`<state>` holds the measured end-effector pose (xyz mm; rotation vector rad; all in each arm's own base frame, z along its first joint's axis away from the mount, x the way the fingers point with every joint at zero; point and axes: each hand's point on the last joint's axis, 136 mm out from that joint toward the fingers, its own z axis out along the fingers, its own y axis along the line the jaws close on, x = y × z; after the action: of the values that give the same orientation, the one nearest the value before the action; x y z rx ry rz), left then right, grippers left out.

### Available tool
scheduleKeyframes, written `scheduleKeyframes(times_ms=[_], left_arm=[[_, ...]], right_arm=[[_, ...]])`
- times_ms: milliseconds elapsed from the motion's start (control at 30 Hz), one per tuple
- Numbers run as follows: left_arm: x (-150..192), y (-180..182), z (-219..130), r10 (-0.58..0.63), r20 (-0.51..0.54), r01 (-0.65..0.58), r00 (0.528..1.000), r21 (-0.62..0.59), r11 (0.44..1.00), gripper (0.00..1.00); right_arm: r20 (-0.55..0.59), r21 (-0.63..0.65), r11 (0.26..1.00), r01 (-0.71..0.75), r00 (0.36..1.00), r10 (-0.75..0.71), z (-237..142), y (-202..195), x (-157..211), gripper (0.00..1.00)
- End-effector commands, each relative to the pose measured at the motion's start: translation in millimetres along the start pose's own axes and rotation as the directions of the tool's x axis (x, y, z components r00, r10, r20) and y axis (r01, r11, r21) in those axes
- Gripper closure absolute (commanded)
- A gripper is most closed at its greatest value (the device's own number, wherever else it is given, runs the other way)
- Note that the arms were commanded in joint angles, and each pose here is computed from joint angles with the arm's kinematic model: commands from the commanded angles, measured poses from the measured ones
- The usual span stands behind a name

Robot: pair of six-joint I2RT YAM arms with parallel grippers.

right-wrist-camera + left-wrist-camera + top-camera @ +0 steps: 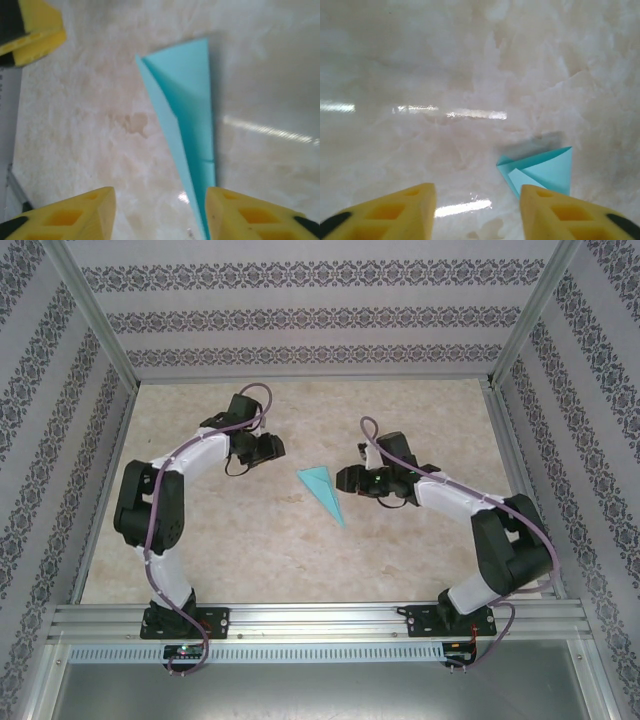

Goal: Fold a paper plane with a square sheet of paper (pick it up from the middle)

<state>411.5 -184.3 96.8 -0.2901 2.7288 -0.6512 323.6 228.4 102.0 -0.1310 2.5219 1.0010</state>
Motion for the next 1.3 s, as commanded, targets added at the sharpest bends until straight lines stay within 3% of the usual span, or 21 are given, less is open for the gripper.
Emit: scheduleKeyframes(times_ms=[0, 267, 533, 833, 1067, 1267], left_arm=[[34.1, 6.5, -8.2, -0.039, -0.043, 0.033, 0.998, -0.142, 0.989, 0.44], [89.7, -32.6, -3.5, -0.013, -0.057, -0.004, 0.998, -0.279, 0.96, 0.22], [121.4, -78.7, 29.5, 0.016, -0.091, -0.048, 0.996, -0.353, 0.934, 0.17], [120.2, -89.9, 61.4, -0.009, -0.114, -0.037, 0.993, -0.399, 0.916, 0.32], [119.1, -81.9, 54.5, -0.032, -0.089, -0.01, 0.996, -0.432, 0.902, 0.45], [122.8, -80.1, 55.9, -0.036, -0.107, -0.012, 0.994, -0.415, 0.91, 0.62]], right_arm=[[0.071, 0.113, 0.994, 0.007, 0.997, -0.016, -9.8, -29.5, -12.6, 0.42], [0.177, 0.211, 0.975, -0.067, 0.984, 0.029, -19.6, -75.2, -27.8, 0.24], [0.277, 0.276, 0.943, -0.184, 0.955, 0.105, -37.1, -113.7, -20.9, 0.14], [0.294, 0.279, 0.931, -0.237, 0.944, 0.152, -39.1, -125.9, -16.6, 0.14], [0.291, 0.266, 0.934, -0.239, 0.943, 0.159, -38.7, -123.7, -17.4, 0.14], [0.284, 0.258, 0.934, -0.247, 0.944, 0.171, -36.8, -124.0, -17.0, 0.15]])
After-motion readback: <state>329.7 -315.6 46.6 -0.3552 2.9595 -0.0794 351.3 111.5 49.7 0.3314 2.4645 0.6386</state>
